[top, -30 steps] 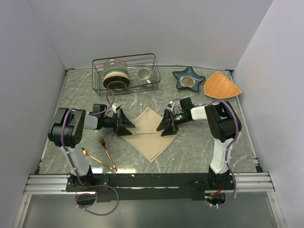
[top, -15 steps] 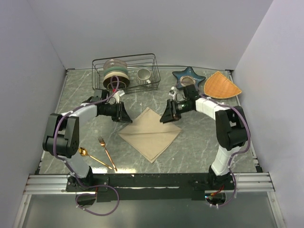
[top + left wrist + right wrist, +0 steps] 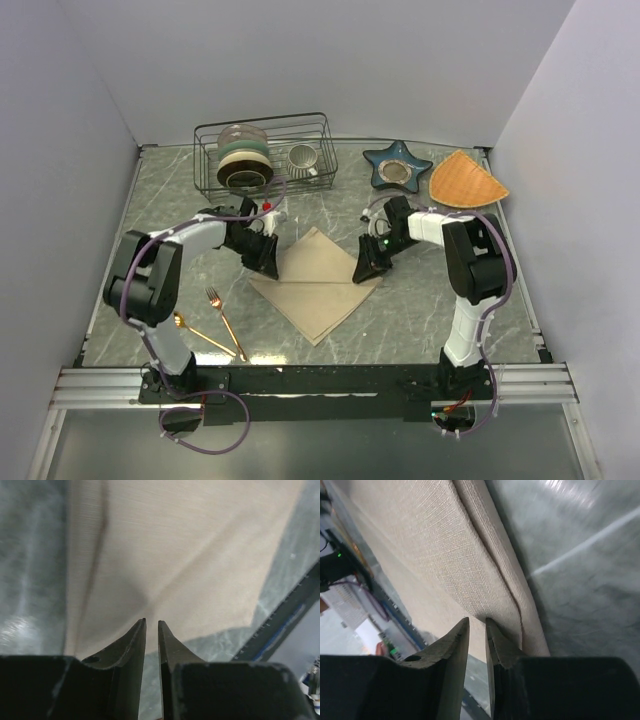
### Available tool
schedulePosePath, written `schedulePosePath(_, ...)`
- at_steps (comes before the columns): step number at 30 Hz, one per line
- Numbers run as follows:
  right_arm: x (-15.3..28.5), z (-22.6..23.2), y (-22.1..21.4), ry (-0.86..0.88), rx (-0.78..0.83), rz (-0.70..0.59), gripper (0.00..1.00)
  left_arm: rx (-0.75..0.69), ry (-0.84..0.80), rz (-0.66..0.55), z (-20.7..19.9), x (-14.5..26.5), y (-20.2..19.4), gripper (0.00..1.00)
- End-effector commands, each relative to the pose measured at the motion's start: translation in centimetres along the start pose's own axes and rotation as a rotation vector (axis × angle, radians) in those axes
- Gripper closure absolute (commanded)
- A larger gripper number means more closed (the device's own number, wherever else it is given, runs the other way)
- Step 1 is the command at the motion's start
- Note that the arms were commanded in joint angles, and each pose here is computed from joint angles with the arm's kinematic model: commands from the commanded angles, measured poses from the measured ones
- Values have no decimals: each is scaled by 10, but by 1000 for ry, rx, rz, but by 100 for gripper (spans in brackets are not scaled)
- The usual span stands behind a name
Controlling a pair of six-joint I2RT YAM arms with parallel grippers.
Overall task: Fold the napkin into a case and place the utensils inside
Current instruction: Smooth out the upper triangle-folded napkin at the center of the board, then pick up the upper triangle-folded napkin from the center of the board.
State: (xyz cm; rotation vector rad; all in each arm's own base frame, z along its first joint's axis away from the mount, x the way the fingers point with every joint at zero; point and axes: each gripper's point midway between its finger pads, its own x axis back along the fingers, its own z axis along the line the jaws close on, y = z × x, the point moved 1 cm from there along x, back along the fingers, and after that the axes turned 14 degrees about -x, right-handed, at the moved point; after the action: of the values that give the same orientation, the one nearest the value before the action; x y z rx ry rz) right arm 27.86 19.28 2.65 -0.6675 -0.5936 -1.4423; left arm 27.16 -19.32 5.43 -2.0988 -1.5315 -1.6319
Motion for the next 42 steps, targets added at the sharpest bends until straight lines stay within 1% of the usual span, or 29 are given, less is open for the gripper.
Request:
schedulePosePath(1,-3,-11,-36,-55,25,57,72,-70,73,26,25,-3,15,78)
schedulePosePath(3,-5,-14,-49,-49,14,77,74,-107,74,27,30,-5,21,76)
schedulePosePath(4,-8,-8,-55,-20,13,97,74,-137,79,2,32,-2,35,75)
schedulePosePath(6,-8,3,-66,16,32,136,74,-202,49,-32,27,1,50,66)
schedulePosePath(7,-12,16,-77,49,55,178,74,-238,26,-78,23,5,68,62)
schedulePosePath(8,-12,24,-84,71,57,205,72,-257,23,-99,21,7,77,56)
schedulePosePath(11,-9,48,-95,188,47,261,67,-320,-18,-172,13,7,110,49)
schedulePosePath(12,-8,51,-90,191,45,254,66,-319,-32,-165,11,-1,113,49)
schedulePosePath(13,-6,52,-86,192,50,248,66,-335,-36,-183,9,-2,124,48)
schedulePosePath(15,2,50,-66,198,36,197,65,-335,-39,-189,9,-15,133,46)
schedulePosePath(17,12,46,-51,205,8,154,64,-332,-36,-189,12,-24,136,44)
schedulePosePath(19,21,48,-33,207,20,111,63,-321,-27,-189,18,-35,139,44)
schedulePosePath(21,31,48,-9,190,42,39,59,-314,-14,-185,25,-44,139,41)
schedulePosePath(22,34,49,-1,183,54,16,58,-317,-6,-186,27,-47,140,41)
schedulePosePath(23,37,52,13,174,82,-20,53,-318,-3,-182,29,-49,140,41)
schedulePosePath(25,40,50,27,143,99,-56,49,-325,1,-148,31,-59,135,41)
schedulePosePath(26,40,52,38,135,115,-72,42,-328,0,-135,33,-62,133,42)
schedulePosePath(29,39,50,60,102,137,-112,32,-340,-22,-109,29,-73,126,47)
schedulePosePath(32,34,44,75,80,134,-132,29,-350,-38,-117,24,-75,123,52)
schedulePosePath(34,30,41,77,76,122,-127,29,-349,-44,-117,21,-76,122,55)
schedulePosePath(39,23,31,63,76,86,-93,28,-334,-31,-119,21,-72,120,59)
schedulePosePath(40,23,31,60,76,87,-88,28,-333,-30,-119,20,-72,120,62)
schedulePosePath(42,23,28,52,73,82,-80,28,-328,-28,-110,19,-71,115,64)
